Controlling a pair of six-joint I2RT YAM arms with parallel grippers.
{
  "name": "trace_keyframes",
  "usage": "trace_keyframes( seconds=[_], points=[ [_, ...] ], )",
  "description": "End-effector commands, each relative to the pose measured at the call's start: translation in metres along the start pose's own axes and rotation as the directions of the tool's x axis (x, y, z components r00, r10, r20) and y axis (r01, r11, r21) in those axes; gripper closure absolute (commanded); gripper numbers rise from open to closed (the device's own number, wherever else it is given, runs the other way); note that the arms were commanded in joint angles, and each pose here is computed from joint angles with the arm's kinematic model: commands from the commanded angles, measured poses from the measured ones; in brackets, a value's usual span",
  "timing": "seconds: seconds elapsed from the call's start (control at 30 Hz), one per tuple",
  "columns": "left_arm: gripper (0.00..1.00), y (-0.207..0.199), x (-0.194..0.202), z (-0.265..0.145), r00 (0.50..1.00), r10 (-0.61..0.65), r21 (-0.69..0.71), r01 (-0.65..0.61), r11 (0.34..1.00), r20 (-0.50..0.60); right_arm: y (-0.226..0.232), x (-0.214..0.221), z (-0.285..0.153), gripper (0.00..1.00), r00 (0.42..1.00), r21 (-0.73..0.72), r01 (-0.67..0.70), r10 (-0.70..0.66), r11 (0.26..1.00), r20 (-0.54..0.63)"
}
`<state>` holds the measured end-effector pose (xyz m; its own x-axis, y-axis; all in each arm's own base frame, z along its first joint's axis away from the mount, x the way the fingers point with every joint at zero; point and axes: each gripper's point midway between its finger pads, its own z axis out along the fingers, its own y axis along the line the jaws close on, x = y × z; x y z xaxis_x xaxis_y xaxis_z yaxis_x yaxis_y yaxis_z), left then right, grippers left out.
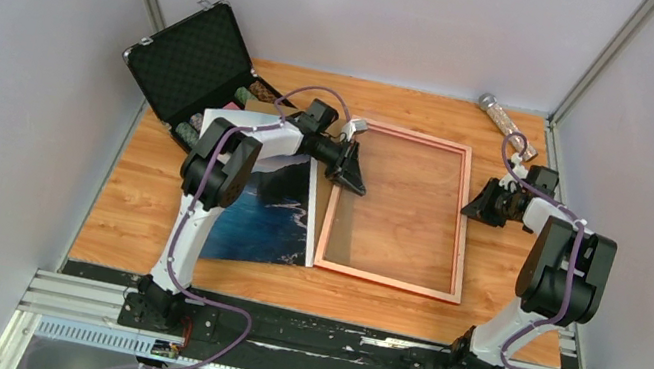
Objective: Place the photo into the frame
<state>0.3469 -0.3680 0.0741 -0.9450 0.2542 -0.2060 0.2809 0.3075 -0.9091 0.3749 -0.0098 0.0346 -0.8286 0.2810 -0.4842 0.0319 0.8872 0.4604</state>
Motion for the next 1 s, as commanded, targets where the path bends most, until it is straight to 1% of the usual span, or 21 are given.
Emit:
trace_keyframes(
  seconds=[0.0,0.43,0.77,0.97],
  points=[
    [0.72,-0.010,-0.005,0.005,0.999,0.053,0.018,-0.053,0.998,-0.007,0.008,-0.009,-0.001,0.85,0.999,-0.019,0.036,-0.035,0.999,0.015],
    [0.59,-0.006,-0.002,0.006,0.999,0.042,-0.006,-0.043,0.999,-0.011,0.010,-0.008,0.002,0.84,0.999,-0.019,0.042,-0.042,0.999,0.009],
    [0.57,-0.001,0.000,0.007,0.999,0.043,-0.029,-0.043,0.999,-0.012,0.011,-0.008,0.001,0.81,0.999,-0.015,0.046,-0.046,0.999,0.010],
    [0.57,0.004,0.002,0.008,0.999,0.036,-0.044,-0.037,0.998,-0.013,0.010,-0.009,0.001,0.77,0.999,-0.010,0.051,-0.051,0.999,0.011]
  ],
)
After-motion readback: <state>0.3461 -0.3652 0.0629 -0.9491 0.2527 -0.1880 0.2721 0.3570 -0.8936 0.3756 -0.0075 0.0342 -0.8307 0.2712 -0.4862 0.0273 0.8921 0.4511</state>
